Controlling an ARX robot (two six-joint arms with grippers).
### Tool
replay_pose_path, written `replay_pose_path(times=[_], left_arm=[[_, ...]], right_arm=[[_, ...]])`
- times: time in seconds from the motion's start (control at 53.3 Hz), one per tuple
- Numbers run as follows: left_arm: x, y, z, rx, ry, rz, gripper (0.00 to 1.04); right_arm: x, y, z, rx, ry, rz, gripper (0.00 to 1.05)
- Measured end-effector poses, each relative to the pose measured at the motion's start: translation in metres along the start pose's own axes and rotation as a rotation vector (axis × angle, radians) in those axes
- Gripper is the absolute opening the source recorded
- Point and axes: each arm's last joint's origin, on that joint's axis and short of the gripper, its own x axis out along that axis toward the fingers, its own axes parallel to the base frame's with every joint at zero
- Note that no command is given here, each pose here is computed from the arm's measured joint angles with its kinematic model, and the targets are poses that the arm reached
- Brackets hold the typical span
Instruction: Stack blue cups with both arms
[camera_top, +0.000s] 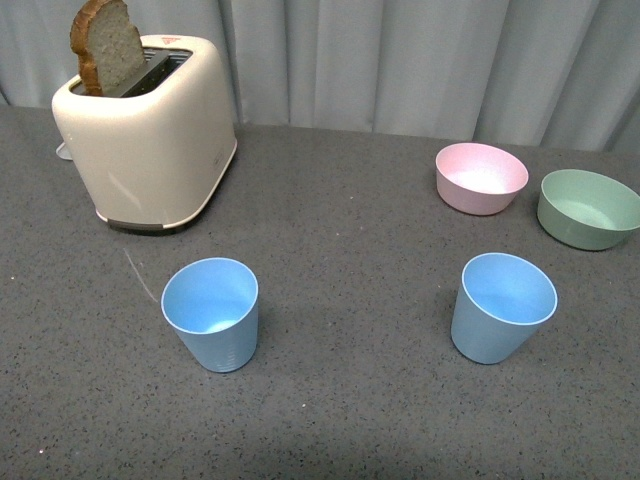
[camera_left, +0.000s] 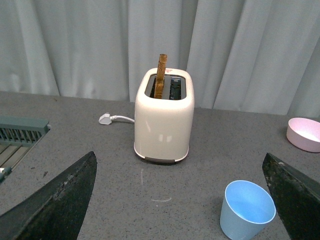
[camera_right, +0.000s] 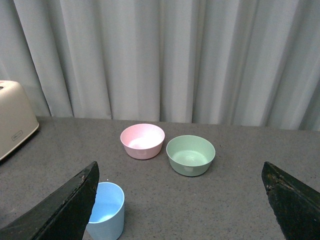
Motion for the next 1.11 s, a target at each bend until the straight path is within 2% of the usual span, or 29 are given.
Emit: replay_pose_path(times=[1.107], left_arm=[[0.0000, 0.0000, 0.0000, 0.000, 0.000, 0.000, 0.98]], right_arm=[[0.0000, 0.0000, 0.0000, 0.000, 0.000, 0.000, 0.95]])
